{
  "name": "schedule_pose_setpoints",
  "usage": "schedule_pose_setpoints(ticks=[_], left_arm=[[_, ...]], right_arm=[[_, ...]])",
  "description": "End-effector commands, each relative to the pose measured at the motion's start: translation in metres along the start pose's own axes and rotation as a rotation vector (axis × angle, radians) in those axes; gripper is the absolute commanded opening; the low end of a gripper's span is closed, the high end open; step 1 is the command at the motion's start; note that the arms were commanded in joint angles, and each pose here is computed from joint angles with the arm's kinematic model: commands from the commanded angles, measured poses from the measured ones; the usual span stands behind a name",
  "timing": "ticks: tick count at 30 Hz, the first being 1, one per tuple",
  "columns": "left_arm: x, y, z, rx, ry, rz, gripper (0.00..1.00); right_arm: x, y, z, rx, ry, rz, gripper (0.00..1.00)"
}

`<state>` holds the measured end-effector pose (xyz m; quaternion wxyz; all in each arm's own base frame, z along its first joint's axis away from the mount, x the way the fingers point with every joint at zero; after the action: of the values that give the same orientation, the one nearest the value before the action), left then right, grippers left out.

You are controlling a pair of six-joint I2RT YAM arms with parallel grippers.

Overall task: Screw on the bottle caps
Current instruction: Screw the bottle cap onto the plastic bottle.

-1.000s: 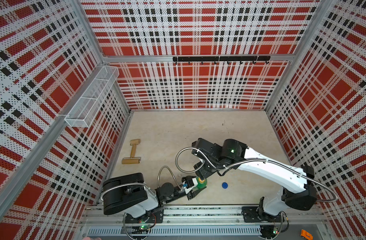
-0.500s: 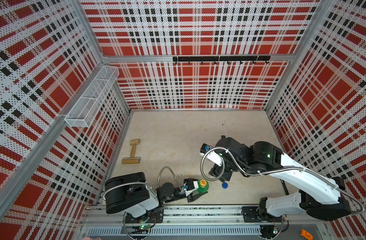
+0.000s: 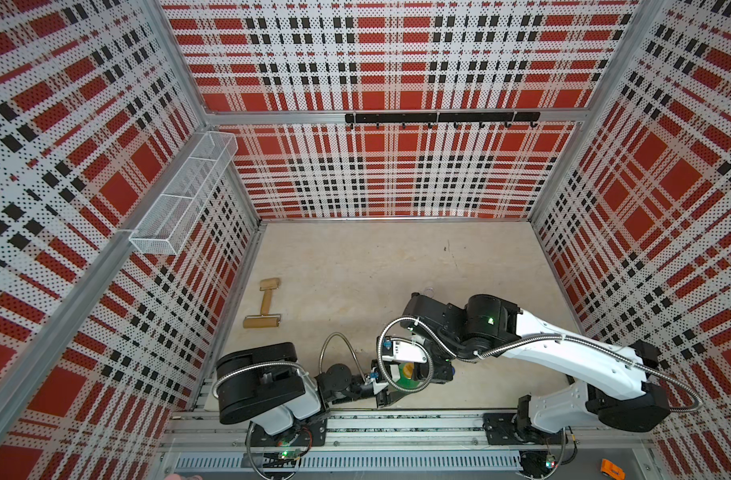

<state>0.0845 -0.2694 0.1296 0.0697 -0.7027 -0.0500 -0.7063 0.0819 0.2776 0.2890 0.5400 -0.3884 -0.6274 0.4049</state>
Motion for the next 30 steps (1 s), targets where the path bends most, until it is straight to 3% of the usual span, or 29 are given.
schedule_pose_setpoints(ticks=[1,21,25,30], left_arm=[[0.008,0.004,0.000,-0.013,0.005,-0.039,0.56],[0.008,0.004,0.000,-0.006,0.007,-0.041,0.55],[0.009,0.003,0.002,0.009,0.008,-0.045,0.55],[0.012,0.001,0.006,0.043,0.014,-0.053,0.55]], right_arm=[[0.003,0.007,0.003,0.013,-0.047,0.007,0.55],[0.002,0.027,-0.002,-0.022,-0.034,0.068,0.32],[0.000,0.032,-0.001,-0.017,0.004,0.087,0.22],[-0.002,0.042,-0.001,-0.011,0.106,0.110,0.20]])
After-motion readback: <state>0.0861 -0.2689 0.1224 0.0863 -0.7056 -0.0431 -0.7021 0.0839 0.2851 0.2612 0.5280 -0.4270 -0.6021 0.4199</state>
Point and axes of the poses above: each gripper's point midway between its finger pads, its own y axis out along the fingers, its own z axis along the line the jaws close on, x = y × z, the point moved 5 cm from there along -y, back along the fingers, and after that the axes turned 5 degrees about -y, right-handed, at the moved point
